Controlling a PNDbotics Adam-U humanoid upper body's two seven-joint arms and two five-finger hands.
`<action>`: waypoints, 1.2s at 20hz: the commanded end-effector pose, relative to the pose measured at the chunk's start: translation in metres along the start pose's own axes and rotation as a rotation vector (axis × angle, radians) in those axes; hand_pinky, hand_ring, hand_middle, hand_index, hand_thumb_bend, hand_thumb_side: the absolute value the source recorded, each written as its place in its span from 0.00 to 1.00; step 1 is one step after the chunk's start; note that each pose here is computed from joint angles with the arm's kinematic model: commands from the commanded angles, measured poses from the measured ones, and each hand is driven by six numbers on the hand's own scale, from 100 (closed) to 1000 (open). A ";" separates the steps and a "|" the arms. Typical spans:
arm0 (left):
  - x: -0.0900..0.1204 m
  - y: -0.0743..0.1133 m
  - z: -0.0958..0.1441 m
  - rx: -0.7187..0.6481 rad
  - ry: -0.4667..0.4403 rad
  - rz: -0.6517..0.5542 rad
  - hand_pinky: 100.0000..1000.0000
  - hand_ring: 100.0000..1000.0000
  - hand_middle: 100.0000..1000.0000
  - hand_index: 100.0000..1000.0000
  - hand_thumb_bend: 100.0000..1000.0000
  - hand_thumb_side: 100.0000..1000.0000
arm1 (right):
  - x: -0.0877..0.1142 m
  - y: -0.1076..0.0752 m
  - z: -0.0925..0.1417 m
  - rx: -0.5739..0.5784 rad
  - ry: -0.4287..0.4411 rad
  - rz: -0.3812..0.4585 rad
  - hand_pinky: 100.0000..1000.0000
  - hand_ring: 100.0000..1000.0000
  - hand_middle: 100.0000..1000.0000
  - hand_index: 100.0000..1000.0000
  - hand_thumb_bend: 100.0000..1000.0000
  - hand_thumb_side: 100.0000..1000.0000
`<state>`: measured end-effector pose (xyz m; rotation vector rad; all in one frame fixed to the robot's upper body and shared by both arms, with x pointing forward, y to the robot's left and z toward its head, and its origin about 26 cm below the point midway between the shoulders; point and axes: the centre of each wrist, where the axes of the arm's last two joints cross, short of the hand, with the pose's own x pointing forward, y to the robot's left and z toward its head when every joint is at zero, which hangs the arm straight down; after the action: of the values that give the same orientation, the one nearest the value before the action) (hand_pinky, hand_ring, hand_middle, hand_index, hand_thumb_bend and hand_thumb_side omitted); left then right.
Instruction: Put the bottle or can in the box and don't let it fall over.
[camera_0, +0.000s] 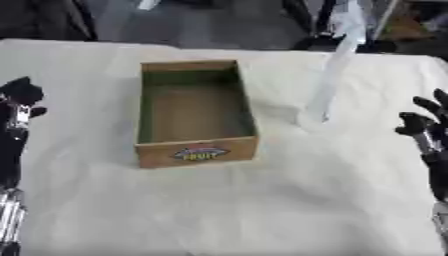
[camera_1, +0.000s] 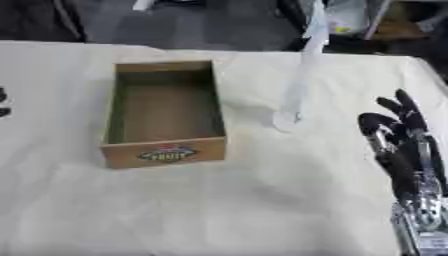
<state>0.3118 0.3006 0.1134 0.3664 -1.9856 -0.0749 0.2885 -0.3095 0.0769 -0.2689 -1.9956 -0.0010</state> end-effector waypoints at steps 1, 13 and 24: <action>0.006 0.004 -0.003 0.005 -0.023 -0.006 0.71 0.76 0.64 0.80 0.40 0.72 | 0.007 -0.006 -0.005 0.003 -0.024 0.020 0.62 0.74 0.83 1.00 0.59 0.52; 0.004 0.003 -0.001 -0.002 -0.015 -0.004 0.71 0.76 0.64 0.80 0.40 0.72 | 0.008 -0.007 -0.039 0.058 -0.003 0.133 0.62 0.76 0.86 1.00 0.63 0.47; 0.003 0.002 0.000 -0.013 -0.011 0.001 0.71 0.76 0.64 0.80 0.41 0.72 | -0.003 0.002 -0.089 0.120 0.029 0.264 0.65 0.81 0.89 1.00 0.66 0.44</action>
<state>0.3102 0.3019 0.1107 0.3625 -1.9768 -0.0823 0.3660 -0.3101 0.1038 -0.4015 -1.9057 0.2540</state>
